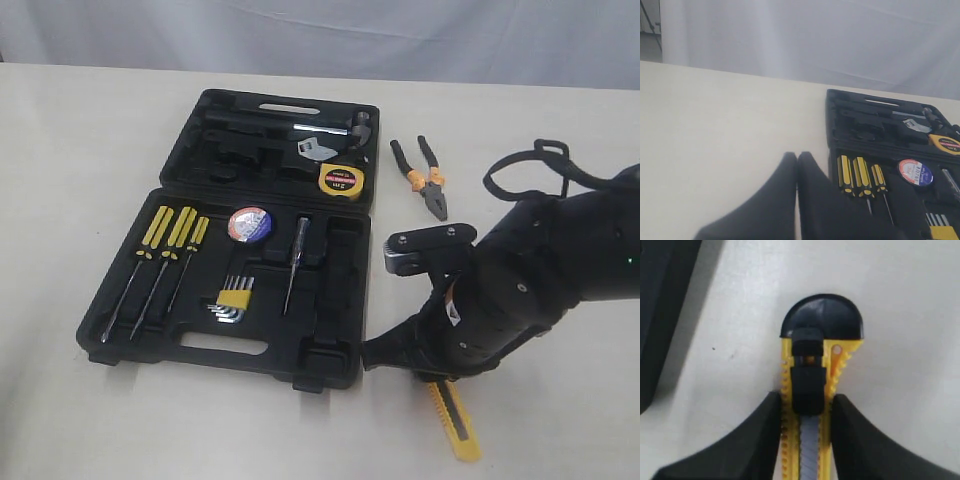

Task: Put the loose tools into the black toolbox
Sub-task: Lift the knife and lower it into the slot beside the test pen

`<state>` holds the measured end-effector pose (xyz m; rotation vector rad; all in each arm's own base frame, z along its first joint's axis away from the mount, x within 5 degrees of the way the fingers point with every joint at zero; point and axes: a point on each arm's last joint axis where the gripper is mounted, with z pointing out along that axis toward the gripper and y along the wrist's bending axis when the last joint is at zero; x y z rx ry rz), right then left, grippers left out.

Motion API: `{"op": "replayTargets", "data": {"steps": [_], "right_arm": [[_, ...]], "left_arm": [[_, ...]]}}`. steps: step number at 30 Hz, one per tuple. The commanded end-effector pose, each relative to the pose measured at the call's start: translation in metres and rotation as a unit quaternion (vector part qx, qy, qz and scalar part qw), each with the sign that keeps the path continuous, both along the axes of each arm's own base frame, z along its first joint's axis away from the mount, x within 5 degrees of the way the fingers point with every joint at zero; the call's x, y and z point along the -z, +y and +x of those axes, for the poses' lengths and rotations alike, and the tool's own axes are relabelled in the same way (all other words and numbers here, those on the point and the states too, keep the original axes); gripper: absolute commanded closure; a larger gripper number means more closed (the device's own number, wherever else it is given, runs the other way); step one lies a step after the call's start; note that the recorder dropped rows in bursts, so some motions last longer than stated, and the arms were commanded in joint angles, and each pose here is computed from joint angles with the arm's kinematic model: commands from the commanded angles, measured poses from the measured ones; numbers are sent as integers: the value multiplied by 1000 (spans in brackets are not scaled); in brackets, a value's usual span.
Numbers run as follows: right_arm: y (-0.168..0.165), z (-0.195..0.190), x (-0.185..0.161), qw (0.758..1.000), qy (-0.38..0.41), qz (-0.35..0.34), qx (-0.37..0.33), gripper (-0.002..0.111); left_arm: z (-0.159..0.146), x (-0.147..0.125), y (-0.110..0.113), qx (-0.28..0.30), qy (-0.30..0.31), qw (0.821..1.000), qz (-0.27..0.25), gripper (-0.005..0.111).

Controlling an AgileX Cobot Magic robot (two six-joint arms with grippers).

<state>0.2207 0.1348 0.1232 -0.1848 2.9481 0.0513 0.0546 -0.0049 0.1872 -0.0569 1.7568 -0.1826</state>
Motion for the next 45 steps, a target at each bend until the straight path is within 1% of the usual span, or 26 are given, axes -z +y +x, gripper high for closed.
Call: {"op": "replayTargets", "data": {"steps": [1,3,4,5,6,8,10,12,15,20,25,33,35,37,42,43,44,45], "right_arm": [[5,8,-26,1000,7,-5,30,109],[10,15,-44,999,3,5,46,109],[17,26,-64,998,-16,21,49,109],[21,31,-71,998,-26,29,51,109],[29,44,-83,996,-48,48,66,109],[38,59,-89,992,-60,63,89,109],[53,80,-81,986,-64,84,130,109],[63,89,-69,981,-61,93,160,109],[66,94,-54,979,-56,93,170,109],[67,98,-42,979,-58,84,177,108],[69,101,-39,978,-66,93,175,108],[68,103,-37,981,-76,81,160,108],[68,104,-37,983,-83,81,146,102],[68,104,-37,983,-84,82,145,89],[68,104,-37,983,-84,82,145,47],[68,104,-37,982,-83,82,146,42],[68,104,-37,982,-83,82,146,40],[68,104,-37,982,-83,82,146,40]], "left_arm": [[0,-1,0,3,0,1000,-2,107],[0,-1,0,3,0,1000,-2,107],[0,-1,0,3,0,1000,-2,107],[0,-1,0,3,0,1000,-2,107],[0,-1,0,3,0,1000,-2,107],[0,-1,0,3,0,1000,-2,107],[0,-1,0,3,0,1000,-2,107],[0,-1,0,3,0,1000,-2,107],[0,-1,0,3,0,1000,-2,107],[0,-1,0,3,0,1000,-2,107],[0,-2,0,3,-1,1000,-2,107],[0,-2,0,3,-1,1000,-2,107],[0,-2,0,3,-1,1000,-2,107],[0,-2,0,3,-1,1000,-1,107],[0,-2,0,3,-1,1000,-1,107],[0,-2,0,3,-1,1000,-1,107],[0,-2,0,3,-1,1000,-1,107],[0,-2,0,3,-1,1000,-1,107]]}}
